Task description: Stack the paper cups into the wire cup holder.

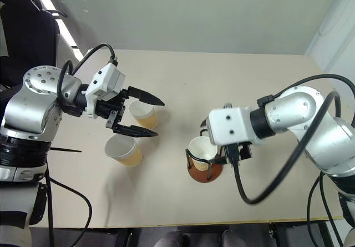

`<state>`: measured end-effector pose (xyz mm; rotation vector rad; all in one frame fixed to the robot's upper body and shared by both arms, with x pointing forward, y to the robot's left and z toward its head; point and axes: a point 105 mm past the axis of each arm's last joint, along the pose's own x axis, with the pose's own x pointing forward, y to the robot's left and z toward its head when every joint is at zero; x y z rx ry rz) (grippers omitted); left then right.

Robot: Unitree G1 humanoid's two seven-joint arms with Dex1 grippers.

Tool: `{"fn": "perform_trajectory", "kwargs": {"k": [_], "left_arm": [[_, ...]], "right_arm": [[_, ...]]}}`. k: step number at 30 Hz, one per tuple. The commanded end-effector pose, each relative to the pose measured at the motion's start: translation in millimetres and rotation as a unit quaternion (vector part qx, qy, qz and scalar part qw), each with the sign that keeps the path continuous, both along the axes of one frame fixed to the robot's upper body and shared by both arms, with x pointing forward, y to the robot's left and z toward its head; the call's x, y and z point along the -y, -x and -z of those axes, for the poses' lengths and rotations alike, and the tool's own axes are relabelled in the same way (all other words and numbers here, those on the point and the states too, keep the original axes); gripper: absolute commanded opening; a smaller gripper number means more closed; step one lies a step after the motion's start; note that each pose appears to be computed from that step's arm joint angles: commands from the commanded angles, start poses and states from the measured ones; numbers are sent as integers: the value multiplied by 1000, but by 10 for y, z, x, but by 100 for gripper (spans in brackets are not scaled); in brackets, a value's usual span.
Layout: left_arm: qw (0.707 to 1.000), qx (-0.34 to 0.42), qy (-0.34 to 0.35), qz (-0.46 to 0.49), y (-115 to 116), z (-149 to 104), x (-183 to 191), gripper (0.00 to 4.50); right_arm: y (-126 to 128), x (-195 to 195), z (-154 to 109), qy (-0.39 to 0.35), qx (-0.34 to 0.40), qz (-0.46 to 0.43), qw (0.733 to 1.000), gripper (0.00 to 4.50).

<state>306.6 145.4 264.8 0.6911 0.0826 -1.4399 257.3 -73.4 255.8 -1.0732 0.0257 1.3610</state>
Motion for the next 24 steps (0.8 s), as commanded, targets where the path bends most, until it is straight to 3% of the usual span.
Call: {"fn": "perform_trajectory", "kwargs": {"k": [1,6,24], "left_arm": [[999,39,-7,-13,58,-111,-65,450],[994,76,-55,-53,28,-43,-218,450],[959,159,-149,-179,-366,70,-760,450]], "right_arm": [[-63,75,-411,-84,34,36,995,448],[-49,107,-551,-134,25,49,989,448],[-129,248,-504,-152,11,84,985,448]]}}
